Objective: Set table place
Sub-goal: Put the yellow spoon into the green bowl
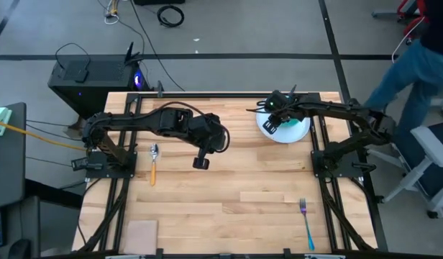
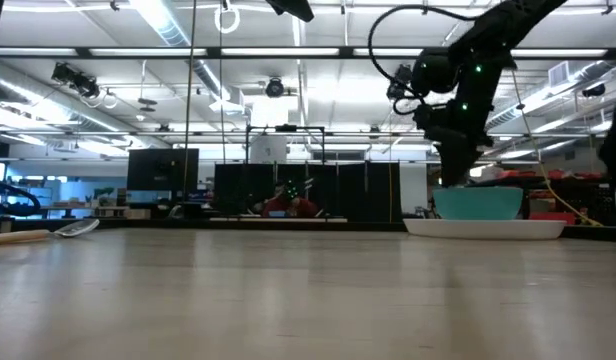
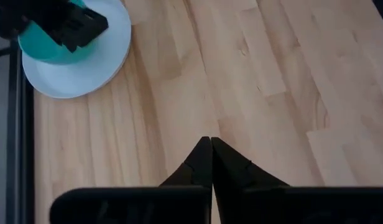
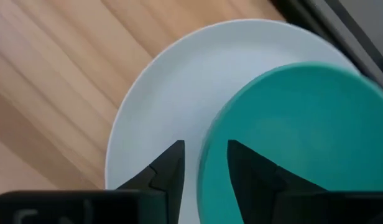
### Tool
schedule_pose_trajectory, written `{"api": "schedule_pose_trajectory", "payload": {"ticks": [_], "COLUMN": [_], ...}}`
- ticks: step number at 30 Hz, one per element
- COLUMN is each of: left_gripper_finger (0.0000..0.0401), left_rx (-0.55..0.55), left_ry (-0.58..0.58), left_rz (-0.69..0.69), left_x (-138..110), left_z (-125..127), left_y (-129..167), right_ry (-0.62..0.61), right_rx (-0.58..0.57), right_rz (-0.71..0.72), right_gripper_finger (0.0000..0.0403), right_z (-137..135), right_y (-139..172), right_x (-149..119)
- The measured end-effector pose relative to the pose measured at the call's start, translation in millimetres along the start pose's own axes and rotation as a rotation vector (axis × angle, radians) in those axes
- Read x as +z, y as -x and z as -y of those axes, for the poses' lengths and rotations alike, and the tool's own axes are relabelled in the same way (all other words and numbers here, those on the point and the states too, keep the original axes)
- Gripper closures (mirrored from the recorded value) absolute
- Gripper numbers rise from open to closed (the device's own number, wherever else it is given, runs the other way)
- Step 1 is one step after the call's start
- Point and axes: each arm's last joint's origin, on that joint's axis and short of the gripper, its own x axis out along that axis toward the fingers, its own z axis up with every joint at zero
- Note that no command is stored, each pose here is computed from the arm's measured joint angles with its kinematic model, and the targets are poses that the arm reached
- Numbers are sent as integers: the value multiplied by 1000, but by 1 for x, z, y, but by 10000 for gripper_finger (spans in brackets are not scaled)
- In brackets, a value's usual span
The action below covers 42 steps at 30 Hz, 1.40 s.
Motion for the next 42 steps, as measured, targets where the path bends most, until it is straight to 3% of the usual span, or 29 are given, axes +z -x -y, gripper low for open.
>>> {"api": "schedule_pose_trajectory", "payload": {"ticks": [7,16,26,32,42], "left_gripper_finger": [392,392,396,394,396], "left_rx": [102,265,417,447,568], "left_ry": [169,462,763,831,1070], "left_rz": [-125,-369,-499,-522,-745], "left_x": [-11,-36,-51,-58,-117], "left_z": [-1,1,13,27,53], "left_y": [1,8,17,11,-21], "right_ry": [-34,18,210,327,445], "right_rx": [-1,-10,154,262,371], "right_rz": [46,227,397,456,468], "right_gripper_finger": [293,395,398,398,399], "right_z": [2,-14,-54,-73,-93], "right_y": [32,76,125,146,160], "right_x": [13,-5,-40,-64,-87]}}
